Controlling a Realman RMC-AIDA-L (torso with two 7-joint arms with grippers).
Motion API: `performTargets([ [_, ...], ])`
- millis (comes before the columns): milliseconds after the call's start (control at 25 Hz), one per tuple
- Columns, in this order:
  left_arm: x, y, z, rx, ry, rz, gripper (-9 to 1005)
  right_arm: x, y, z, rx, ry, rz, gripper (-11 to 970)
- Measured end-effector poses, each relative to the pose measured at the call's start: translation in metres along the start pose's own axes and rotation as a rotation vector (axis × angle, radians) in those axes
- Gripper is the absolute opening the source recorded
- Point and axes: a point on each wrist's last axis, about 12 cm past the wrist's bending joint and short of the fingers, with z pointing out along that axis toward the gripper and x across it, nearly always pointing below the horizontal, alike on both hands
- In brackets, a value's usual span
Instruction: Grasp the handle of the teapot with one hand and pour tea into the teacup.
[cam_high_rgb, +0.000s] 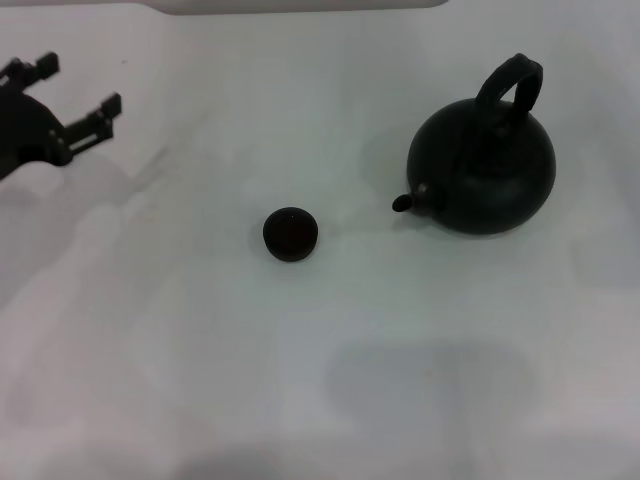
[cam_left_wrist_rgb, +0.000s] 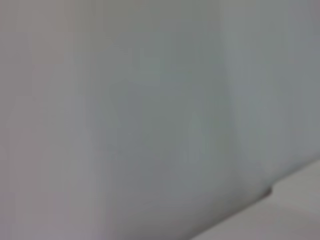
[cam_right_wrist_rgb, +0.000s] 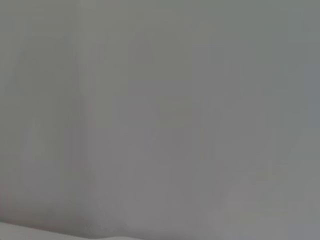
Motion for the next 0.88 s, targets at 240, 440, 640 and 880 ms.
performTargets([
  [240,0.004,0.009,0.002,-0.068,-0.027,-0.085,877,0.005,-0.008,-0.004,0.085,-0.059,-0.021,444],
  [440,0.014,0.008,0.007,-0.097,-0.021,-0.150,878,0.010,-0.015,-0.013,0.198,-0.133,-0.046,444],
  [640,0.022,0.001,0.009,-0.103,-0.011,-0.168,878,0.012,-0.014,-0.010,0.210,-0.145,-0.053,444],
  [880,0.020,0.009,0.006,-0.175,-0.057,-0.143,878,0.013,-0.008,0.000,0.199,-0.157,-0.009,444],
])
